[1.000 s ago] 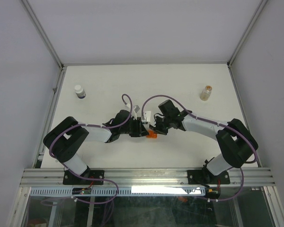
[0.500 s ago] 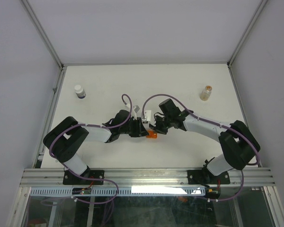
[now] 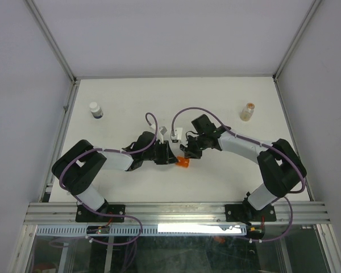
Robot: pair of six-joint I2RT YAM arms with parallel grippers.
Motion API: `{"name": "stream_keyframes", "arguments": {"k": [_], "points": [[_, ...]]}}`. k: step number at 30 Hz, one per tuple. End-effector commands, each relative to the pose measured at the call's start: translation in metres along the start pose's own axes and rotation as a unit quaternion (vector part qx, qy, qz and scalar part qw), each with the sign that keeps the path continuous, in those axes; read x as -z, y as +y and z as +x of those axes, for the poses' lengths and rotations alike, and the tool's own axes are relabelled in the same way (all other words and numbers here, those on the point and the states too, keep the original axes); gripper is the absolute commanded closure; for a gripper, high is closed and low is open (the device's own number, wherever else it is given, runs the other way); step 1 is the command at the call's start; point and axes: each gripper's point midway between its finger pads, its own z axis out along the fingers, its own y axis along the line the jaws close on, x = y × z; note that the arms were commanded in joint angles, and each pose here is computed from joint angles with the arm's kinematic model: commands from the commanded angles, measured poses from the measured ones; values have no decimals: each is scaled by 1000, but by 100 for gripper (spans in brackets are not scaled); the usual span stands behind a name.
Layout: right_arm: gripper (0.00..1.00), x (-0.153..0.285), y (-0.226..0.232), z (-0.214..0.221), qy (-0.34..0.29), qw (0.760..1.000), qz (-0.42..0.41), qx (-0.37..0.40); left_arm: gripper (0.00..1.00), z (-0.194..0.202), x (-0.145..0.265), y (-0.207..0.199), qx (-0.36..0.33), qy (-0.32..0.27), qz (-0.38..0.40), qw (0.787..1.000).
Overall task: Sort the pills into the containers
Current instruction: Close the pill container at the center of the board.
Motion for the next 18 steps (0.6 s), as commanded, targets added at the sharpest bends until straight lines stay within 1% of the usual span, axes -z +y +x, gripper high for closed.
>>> {"name": "stream_keyframes", "arguments": {"k": [1, 7, 9, 14, 16, 18], "points": [[93, 30, 13, -39, -72, 997, -13, 15, 73, -7, 3, -7, -7, -7, 13, 1000], [92, 28, 18, -36, -71, 997, -27, 13, 73, -7, 2, -9, -6, -4, 18, 1000], [92, 20, 17, -25, -54, 998, -31, 7, 73, -7, 2, -10, -6, -3, 19, 1000], [94, -3, 13, 15, 28, 998, -48, -21, 73, -9, 1, -12, -9, -3, 24, 1000], [94, -4, 10, 17, 35, 998, -42, -25, 73, -9, 1, -13, -10, -3, 25, 1000], [94, 0, 8, 12, 27, 999, -39, -27, 73, -10, 1, -14, -13, -4, 27, 1000]]}}
